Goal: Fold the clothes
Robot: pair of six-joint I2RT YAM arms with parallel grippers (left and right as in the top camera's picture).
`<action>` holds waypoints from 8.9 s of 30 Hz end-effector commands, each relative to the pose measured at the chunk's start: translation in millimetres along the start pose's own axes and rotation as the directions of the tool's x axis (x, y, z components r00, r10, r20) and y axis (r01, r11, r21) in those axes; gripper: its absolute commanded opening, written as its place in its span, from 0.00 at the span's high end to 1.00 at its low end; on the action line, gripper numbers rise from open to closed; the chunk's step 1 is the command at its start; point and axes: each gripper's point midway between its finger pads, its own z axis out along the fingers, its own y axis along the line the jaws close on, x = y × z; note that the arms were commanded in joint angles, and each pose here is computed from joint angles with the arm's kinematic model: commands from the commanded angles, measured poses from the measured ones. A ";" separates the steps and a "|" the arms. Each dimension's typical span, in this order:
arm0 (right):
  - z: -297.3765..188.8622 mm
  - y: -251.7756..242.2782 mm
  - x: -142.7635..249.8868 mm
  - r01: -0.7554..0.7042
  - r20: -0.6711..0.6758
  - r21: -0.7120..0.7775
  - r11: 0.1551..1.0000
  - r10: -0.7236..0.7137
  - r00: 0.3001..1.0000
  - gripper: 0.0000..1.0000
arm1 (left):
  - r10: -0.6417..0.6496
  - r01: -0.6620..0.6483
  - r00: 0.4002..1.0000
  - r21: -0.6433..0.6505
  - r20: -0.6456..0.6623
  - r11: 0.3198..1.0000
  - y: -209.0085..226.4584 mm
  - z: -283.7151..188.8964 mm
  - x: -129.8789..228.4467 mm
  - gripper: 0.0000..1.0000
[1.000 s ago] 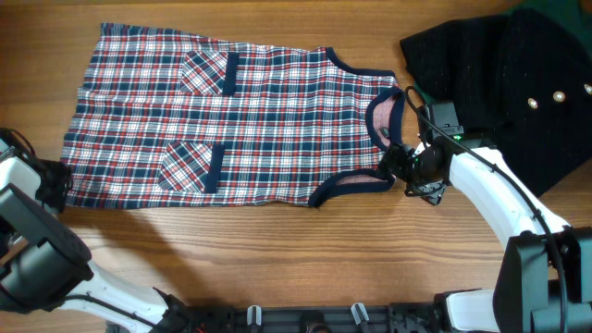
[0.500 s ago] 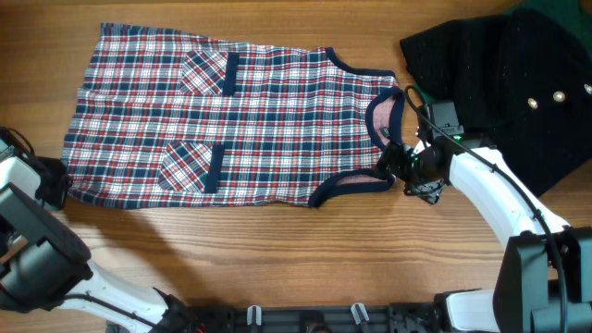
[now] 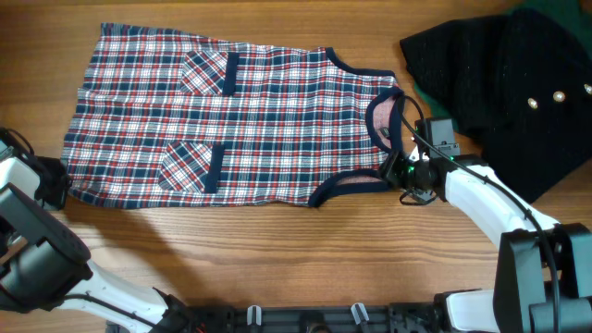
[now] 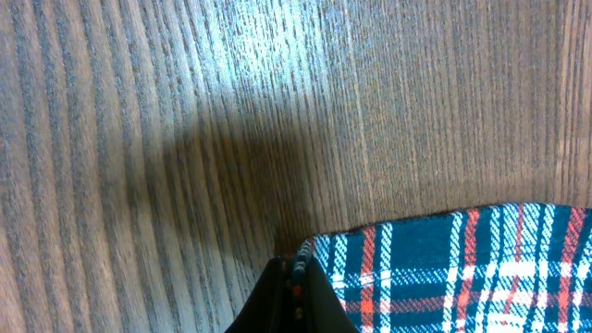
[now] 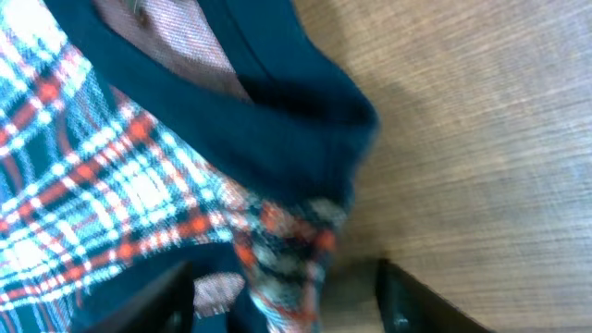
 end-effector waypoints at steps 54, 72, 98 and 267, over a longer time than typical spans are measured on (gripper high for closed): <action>-134.3 13.1 -58.8 0.095 0.157 -0.089 0.992 -0.080 0.984 0.96 | 0.051 -0.111 0.973 0.266 0.223 0.958 -22.6 -186.1 -14.9 0.96; -132.2 -37.7 25.9 -0.007 -0.195 0.128 0.992 0.032 0.980 0.96 | 0.214 -0.214 0.977 0.017 -0.004 0.977 22.1 -166.8 50.6 0.96; -44.5 -34.9 -33.4 0.030 -0.161 0.087 0.996 -0.016 0.987 0.96 | 0.217 -0.224 0.972 0.076 0.092 0.972 -40.4 -89.9 19.6 0.96; -33.5 77.2 -150.1 0.499 0.025 0.039 0.866 -0.500 0.866 0.06 | 0.718 -0.847 0.531 0.279 0.450 0.452 -346.6 -14.5 98.6 0.25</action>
